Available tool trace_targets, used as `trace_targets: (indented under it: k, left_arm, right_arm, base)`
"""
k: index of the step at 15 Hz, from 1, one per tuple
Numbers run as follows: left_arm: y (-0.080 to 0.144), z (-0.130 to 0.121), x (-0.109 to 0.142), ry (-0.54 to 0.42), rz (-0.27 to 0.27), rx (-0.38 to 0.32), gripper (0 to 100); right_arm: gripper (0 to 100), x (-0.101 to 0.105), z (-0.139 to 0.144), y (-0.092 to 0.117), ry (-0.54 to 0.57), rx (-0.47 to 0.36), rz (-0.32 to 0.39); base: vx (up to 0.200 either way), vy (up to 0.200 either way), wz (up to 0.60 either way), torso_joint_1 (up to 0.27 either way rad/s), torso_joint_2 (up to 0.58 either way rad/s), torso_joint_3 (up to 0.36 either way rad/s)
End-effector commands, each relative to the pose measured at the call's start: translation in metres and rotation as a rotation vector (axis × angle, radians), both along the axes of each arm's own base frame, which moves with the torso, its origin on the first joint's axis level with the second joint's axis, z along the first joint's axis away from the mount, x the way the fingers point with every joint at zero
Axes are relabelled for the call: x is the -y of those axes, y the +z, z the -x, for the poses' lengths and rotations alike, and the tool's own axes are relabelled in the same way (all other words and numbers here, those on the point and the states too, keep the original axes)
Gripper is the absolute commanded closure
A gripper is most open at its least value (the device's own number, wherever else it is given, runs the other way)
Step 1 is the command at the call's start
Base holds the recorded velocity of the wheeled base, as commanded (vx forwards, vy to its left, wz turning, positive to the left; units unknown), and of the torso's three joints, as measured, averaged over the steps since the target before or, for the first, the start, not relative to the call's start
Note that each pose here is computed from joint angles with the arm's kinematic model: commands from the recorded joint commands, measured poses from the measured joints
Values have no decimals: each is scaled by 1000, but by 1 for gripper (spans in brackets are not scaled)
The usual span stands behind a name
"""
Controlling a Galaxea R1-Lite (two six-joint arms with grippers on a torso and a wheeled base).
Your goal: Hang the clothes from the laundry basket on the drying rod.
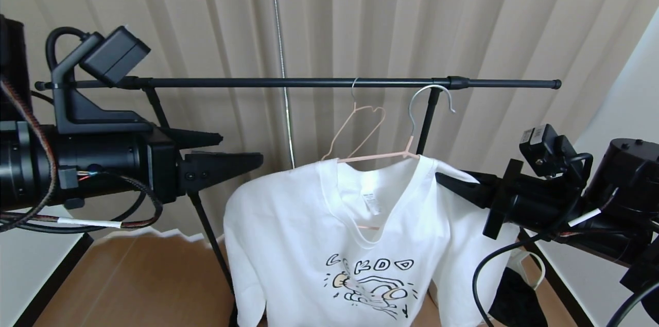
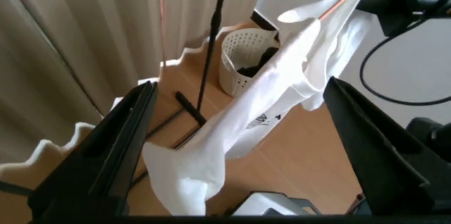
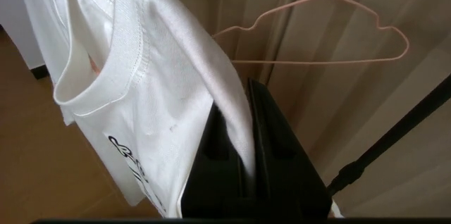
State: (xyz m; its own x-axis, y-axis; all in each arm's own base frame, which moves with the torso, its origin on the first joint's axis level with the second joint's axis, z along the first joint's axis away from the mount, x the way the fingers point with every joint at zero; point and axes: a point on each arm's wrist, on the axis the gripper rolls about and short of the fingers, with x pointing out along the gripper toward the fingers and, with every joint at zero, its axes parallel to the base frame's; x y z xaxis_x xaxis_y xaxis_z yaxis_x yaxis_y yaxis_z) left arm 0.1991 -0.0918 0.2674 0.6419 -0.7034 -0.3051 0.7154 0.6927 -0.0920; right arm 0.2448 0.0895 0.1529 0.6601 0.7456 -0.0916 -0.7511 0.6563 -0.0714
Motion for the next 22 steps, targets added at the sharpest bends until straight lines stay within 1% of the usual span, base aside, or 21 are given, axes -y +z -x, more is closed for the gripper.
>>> trace_targets:
  k: [1,2,3,6,7,10,12,15,18,22]
  left_arm:
    - [-1,-11,27,-98,-45,-10,0]
    - [-3,-13,32,-119,-66,-12,0]
    - [-6,-17,41,-165,-117,-10,0]
    - [-3,-21,56,-234,-207,-10,0]
    - [-3,-22,59,-241,-216,-9,0]
    - [-15,-28,75,-303,-266,-3,0]
    - [-22,-32,79,-314,-283,-14,0]
    - [-27,-32,82,-325,-294,-26,0]
    - [-33,-34,88,-354,-317,-16,0]
    - [-34,-33,92,-374,-324,-6,0]
  right_arm:
    - [100,-5,0,-5,20,-17,6]
    - [100,-7,1,-5,25,-19,7]
    - [100,-7,2,-5,28,-19,7]
    - [100,-9,4,-6,39,-21,9]
    - [100,-10,4,-6,40,-19,9]
    - [100,-13,7,-7,56,-25,11]
    - [100,-15,7,-7,62,-25,11]
    - [100,-15,8,-7,63,-26,10]
    - [100,-19,9,-7,77,-24,10]
    - [100,-19,10,-6,80,-22,10]
  base:
    - [0,0,0,0,0,0]
    - [0,0,0,0,0,0]
    - [0,0,0,0,0,0]
    - [0,0,0,0,0,0]
    - [0,0,0,0,0,0]
    - [0,0,0,0,0,0]
    - [0,0,0,0,0,0]
    - [0,0,0,0,0,0]
    - [0,0,0,0,0,0]
    - [0,0,0,0,0,0]
